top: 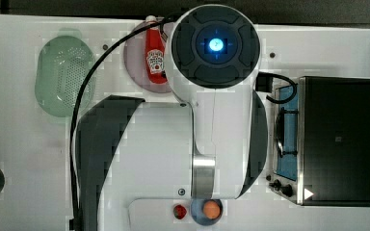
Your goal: Pick Banana and place it in mug.
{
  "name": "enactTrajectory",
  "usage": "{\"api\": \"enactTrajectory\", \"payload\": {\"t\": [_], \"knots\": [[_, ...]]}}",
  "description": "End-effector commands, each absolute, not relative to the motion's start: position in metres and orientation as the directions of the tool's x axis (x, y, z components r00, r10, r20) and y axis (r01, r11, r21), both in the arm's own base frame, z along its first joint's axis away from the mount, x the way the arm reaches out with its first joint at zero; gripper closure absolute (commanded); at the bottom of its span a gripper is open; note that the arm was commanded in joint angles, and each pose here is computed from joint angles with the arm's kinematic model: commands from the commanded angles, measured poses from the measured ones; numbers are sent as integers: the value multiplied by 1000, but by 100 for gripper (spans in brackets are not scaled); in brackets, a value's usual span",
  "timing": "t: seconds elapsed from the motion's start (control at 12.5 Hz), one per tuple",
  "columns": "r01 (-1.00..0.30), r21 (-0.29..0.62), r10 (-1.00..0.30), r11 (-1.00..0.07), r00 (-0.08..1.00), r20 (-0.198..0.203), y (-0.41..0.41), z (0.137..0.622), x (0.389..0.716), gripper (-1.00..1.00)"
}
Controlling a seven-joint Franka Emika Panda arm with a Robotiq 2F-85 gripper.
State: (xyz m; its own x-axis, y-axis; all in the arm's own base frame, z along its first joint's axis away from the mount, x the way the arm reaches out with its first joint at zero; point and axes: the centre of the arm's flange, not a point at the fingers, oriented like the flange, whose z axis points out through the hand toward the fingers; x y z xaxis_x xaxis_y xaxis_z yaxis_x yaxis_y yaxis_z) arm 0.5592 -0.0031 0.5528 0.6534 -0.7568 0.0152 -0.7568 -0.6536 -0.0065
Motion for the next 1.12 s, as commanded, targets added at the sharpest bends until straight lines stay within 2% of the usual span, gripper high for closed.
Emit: {"api": "enactTrajectory", "payload": {"t": [0.08, 0.24, 0.32, 0.48, 0.56, 0.72, 0.8, 1.12], "knots": [[-760, 10, -760, -650, 650, -6, -22, 600, 465, -48], [-760, 16, -760, -649, 649, -13, -23, 594, 465, -95], [-761, 26, -761, -649, 648, -23, -23, 587, 464, -100], [-759, 50, -761, -649, 647, -46, -24, 563, 466, -100], [-758, 71, -761, -649, 645, -68, -24, 534, 469, -100], [-750, 86, -755, -656, 651, -86, -25, 495, 473, -100], [-733, 87, -738, -675, 668, -93, -26, 449, 479, -100], [-617, 55, -619, -785, 780, -94, -28, 346, 486, -100]]}}
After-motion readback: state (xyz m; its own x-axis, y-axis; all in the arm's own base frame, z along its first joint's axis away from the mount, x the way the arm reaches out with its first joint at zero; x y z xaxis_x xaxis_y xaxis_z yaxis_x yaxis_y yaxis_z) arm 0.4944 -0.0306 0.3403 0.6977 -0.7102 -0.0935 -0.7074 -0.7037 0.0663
